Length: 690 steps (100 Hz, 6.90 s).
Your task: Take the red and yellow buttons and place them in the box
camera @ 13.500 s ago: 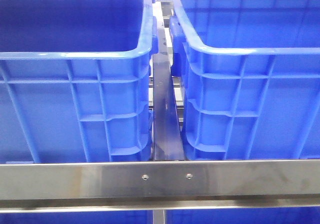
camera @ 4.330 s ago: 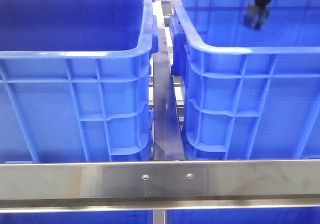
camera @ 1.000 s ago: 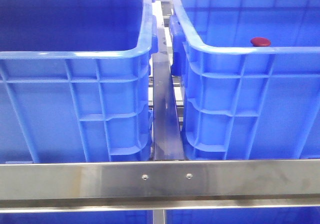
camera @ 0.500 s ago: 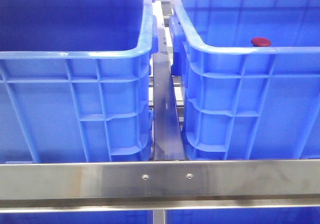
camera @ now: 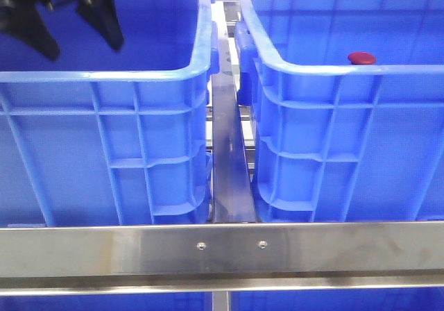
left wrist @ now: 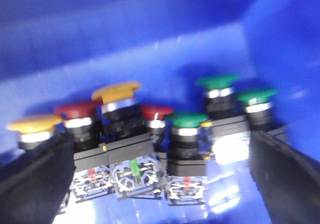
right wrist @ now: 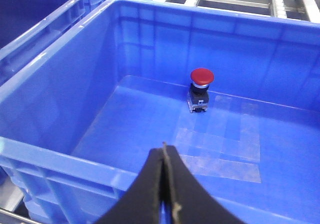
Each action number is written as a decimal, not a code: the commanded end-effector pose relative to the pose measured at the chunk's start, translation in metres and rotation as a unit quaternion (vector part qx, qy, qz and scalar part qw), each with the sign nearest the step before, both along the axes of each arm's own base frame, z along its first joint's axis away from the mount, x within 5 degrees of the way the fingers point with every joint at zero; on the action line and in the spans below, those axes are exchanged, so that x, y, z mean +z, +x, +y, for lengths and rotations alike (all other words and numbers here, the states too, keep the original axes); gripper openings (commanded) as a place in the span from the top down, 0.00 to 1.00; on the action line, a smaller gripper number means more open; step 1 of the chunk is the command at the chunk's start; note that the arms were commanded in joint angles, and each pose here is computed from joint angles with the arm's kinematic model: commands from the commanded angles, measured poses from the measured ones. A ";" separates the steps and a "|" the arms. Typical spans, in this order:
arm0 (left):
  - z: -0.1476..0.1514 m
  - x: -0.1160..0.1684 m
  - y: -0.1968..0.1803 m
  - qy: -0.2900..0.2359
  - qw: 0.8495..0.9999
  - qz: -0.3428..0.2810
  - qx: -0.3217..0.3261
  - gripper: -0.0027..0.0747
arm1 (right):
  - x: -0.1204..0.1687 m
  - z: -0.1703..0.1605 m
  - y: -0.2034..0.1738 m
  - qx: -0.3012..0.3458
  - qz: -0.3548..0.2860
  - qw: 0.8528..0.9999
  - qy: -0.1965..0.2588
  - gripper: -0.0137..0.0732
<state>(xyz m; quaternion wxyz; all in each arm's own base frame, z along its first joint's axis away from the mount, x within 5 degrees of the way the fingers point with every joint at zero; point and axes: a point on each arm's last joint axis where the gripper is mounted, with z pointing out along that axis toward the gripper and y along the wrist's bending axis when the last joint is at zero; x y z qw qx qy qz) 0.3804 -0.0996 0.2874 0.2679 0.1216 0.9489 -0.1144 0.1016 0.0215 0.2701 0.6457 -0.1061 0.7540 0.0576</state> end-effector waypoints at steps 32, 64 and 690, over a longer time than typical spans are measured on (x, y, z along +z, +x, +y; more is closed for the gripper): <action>-0.002 -0.008 0.010 -0.008 1.000 0.008 0.007 0.11 | 0.010 -0.003 0.001 -0.015 -0.021 1.000 0.001 0.92; -0.002 -0.010 0.008 -0.005 1.000 0.027 0.003 0.11 | 0.010 -0.003 0.001 -0.014 -0.021 1.000 0.001 0.92; -0.118 0.104 -0.119 -0.060 0.920 -0.166 -0.350 0.10 | -0.014 -0.052 0.332 -0.094 0.136 0.986 0.003 0.35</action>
